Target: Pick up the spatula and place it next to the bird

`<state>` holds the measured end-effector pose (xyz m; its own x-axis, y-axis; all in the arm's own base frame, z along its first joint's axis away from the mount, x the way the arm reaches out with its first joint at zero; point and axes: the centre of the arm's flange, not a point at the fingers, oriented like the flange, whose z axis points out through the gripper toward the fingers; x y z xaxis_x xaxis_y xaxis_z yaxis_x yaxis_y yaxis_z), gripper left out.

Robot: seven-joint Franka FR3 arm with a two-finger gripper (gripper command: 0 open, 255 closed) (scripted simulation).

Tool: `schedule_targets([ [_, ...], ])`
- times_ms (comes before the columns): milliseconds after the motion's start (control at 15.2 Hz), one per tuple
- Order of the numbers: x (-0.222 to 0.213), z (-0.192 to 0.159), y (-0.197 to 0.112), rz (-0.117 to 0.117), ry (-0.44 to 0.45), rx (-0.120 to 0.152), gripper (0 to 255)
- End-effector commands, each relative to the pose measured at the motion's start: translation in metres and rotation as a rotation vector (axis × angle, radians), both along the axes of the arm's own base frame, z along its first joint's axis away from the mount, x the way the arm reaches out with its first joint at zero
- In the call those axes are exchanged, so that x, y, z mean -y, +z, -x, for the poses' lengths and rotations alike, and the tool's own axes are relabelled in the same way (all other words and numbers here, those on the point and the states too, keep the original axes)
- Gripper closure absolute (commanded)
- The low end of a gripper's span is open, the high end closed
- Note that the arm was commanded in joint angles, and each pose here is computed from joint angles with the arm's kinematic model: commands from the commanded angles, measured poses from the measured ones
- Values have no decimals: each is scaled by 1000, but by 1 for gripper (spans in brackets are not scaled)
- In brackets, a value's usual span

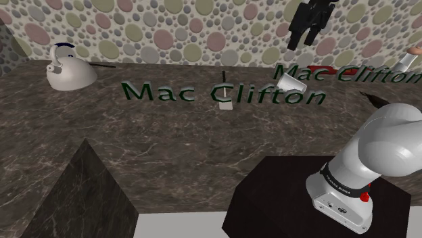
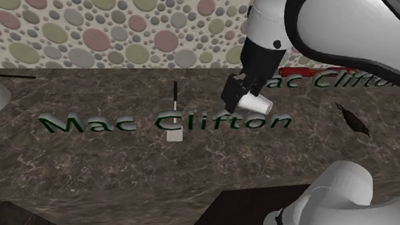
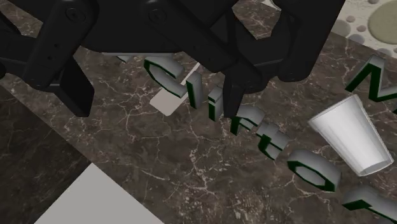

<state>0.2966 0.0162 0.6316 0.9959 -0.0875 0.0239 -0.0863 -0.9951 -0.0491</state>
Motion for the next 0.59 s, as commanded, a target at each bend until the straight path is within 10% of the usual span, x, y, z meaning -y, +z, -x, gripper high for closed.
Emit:
schedule_targets([
  [0,0,0,0,0,0,0,0],
  [528,-19,-66,-75,36,-188,47,0],
])
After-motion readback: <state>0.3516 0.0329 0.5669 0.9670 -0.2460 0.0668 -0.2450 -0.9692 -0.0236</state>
